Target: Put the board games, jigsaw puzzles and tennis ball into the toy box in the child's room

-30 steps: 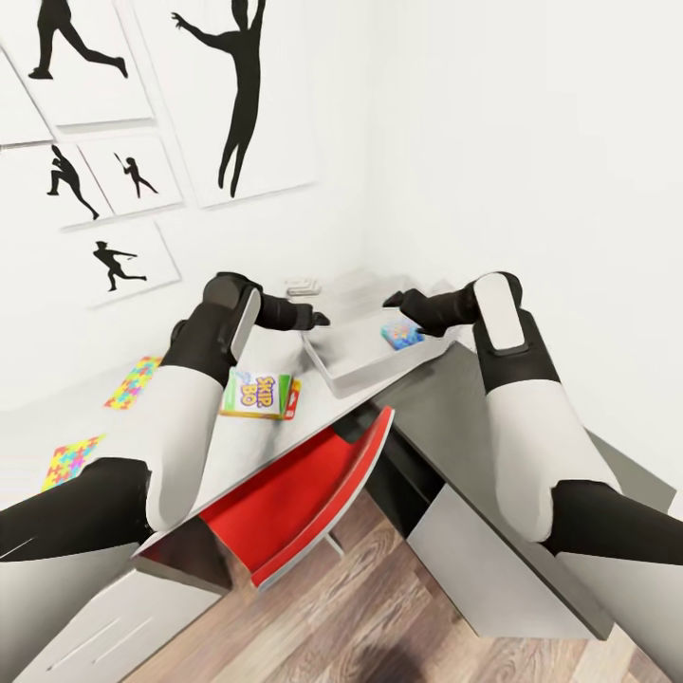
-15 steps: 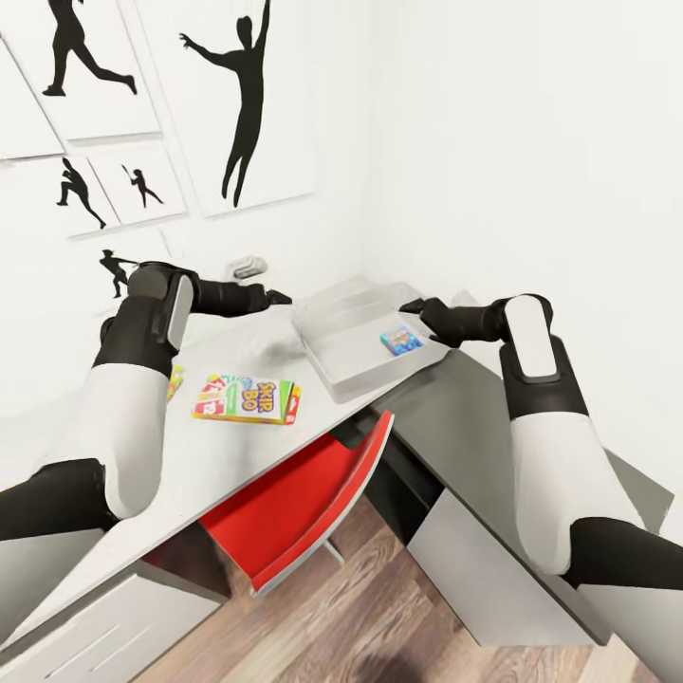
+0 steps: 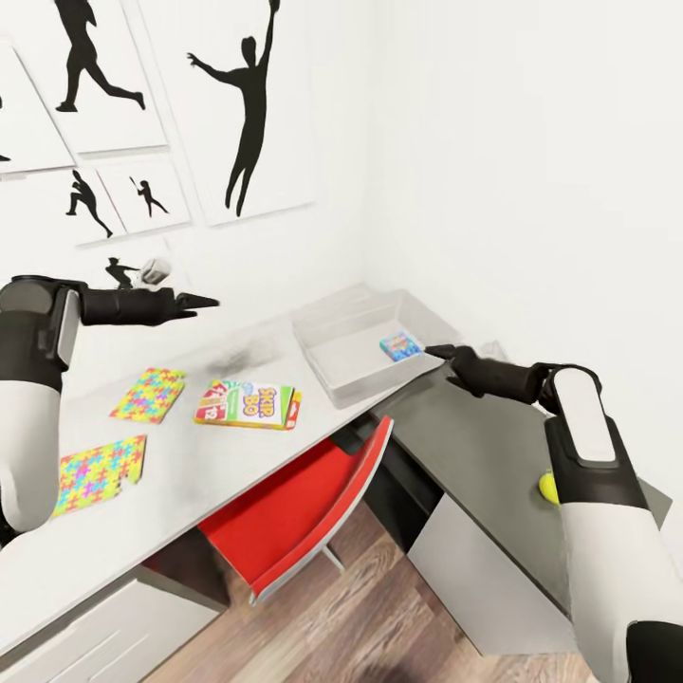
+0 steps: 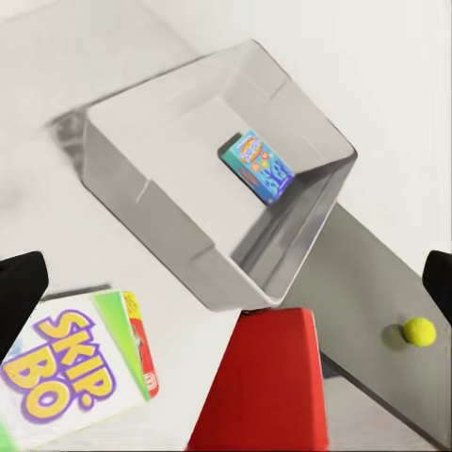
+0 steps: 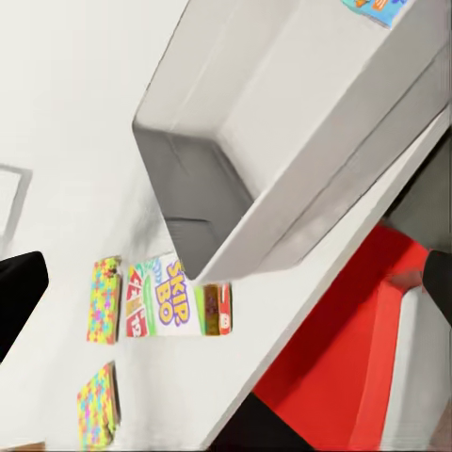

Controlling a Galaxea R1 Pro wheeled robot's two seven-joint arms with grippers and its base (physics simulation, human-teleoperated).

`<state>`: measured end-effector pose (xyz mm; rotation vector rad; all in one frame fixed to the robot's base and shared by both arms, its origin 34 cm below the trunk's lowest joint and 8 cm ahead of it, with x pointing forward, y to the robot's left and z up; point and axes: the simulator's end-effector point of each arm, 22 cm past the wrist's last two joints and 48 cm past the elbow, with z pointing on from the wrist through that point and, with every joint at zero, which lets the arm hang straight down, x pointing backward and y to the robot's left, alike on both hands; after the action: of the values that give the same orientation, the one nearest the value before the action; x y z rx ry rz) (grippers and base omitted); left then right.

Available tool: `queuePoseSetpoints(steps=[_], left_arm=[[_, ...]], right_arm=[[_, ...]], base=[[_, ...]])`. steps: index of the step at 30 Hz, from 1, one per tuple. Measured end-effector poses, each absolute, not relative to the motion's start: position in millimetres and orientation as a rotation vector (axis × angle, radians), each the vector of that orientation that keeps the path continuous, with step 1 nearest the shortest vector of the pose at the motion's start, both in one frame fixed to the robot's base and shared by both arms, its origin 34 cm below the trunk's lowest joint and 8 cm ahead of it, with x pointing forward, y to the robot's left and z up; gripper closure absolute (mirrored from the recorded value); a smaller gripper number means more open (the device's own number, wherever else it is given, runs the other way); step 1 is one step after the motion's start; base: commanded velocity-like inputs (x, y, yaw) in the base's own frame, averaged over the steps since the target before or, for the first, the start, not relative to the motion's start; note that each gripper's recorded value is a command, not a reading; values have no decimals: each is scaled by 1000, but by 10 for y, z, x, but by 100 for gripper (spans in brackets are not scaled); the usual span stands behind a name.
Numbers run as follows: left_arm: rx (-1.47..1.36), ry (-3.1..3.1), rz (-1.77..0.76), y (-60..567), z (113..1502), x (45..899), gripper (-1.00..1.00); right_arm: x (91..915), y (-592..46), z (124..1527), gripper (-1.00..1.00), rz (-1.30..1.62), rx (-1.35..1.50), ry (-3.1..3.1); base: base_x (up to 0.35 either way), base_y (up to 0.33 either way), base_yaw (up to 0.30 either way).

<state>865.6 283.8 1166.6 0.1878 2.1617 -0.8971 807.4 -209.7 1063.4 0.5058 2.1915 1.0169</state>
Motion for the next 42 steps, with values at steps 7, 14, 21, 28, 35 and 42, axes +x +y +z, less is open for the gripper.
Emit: queuePoseSetpoints(steps=[7, 14, 21, 28, 35, 42], left_arm=[[181, 2161, -965, 3383, 11662, 8262, -100], [164, 2187, -1041, 3742, 11532, 7825, -100], [119, 2258, -1074, 4073, 11248, 7363, -100], [64, 2330, -1030, 4347, 11033, 7098, -100], [1, 2388, -1034, 4485, 10771, 6867, -100], [-22, 2379, -1087, 4502, 10617, 6689, -100]], right_arm=[[7698, -2273, 10589, -100, 1092, 468, 2151], [7342, -2369, 10685, -100, 1207, 423, 2069], [6996, -2544, 10596, -100, 1293, 482, 2008], [6605, -2558, 10354, -100, 1355, 535, 2016], [6246, -2489, 10158, -100, 1422, 578, 2026], [6006, -2505, 9938, -100, 1392, 640, 2020]], base=[[0, 0, 0], [0, 0, 0], [0, 0, 0], [0, 0, 0], [0, 0, 0], [0, 0, 0]])
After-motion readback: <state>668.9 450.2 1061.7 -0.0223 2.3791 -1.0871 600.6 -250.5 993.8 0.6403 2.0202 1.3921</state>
